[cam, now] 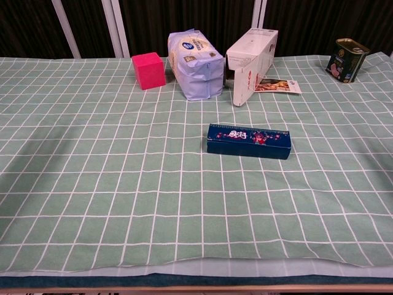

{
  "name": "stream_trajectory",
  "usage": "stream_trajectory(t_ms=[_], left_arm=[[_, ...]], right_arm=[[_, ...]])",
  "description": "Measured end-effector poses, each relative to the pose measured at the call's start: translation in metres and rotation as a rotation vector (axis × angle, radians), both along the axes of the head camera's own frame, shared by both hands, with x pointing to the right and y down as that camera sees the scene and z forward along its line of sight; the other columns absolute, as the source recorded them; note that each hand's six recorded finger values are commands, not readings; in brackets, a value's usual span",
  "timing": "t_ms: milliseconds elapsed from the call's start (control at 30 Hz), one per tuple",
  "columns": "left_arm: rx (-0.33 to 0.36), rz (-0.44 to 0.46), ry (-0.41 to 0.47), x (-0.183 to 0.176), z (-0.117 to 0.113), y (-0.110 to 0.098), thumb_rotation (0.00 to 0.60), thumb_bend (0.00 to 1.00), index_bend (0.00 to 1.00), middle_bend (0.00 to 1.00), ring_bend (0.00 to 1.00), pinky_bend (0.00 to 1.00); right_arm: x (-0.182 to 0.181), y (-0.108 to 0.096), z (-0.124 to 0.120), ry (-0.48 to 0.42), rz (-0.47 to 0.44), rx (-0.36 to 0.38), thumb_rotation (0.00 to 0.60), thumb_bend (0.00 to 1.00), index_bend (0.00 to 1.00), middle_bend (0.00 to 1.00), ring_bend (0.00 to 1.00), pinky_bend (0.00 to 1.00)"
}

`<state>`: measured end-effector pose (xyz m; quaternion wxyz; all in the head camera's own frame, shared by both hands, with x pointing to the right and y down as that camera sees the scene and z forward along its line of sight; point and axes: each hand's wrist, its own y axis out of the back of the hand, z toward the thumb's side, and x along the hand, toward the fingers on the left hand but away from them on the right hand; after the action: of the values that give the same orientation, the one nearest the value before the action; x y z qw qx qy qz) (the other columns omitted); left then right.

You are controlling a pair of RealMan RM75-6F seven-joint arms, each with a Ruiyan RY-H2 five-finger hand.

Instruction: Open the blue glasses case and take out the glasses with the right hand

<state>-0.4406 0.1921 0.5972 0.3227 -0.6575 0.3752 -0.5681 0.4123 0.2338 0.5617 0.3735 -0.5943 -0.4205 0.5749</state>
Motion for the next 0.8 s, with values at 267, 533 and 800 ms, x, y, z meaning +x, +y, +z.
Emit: stream_trajectory(t_ms=[267,533,800], left_arm=[[0.003,0.004,-0.002,0.0004,-0.0005,0.0,0.6,0.0,0.0,0.0,0.0,0.0],[0.003,-0.002,0.007,0.0004,-0.0001,0.0001,0.6,0.0,0.0,0.0,0.0,0.0],[-0.007,0.008,0.009,0.0024,0.0032,-0.0008,0.6,0.0,0.0,0.0,0.0,0.0]], right_arm=[[-0.0009,0.0,-0.0013,0.004,-0.013,0.012,0.6,0.07,0.0,0.0,0.0,0.24],[-0.0014,0.0007,-0.0012,-0.001,-0.005,0.009,0.6,0.07,0.0,0.0,0.0,0.24],[0.0002,0.0007,0.0024,0.003,0.016,-0.004,0.6,0.07,0.0,0.0,0.0,0.24]])
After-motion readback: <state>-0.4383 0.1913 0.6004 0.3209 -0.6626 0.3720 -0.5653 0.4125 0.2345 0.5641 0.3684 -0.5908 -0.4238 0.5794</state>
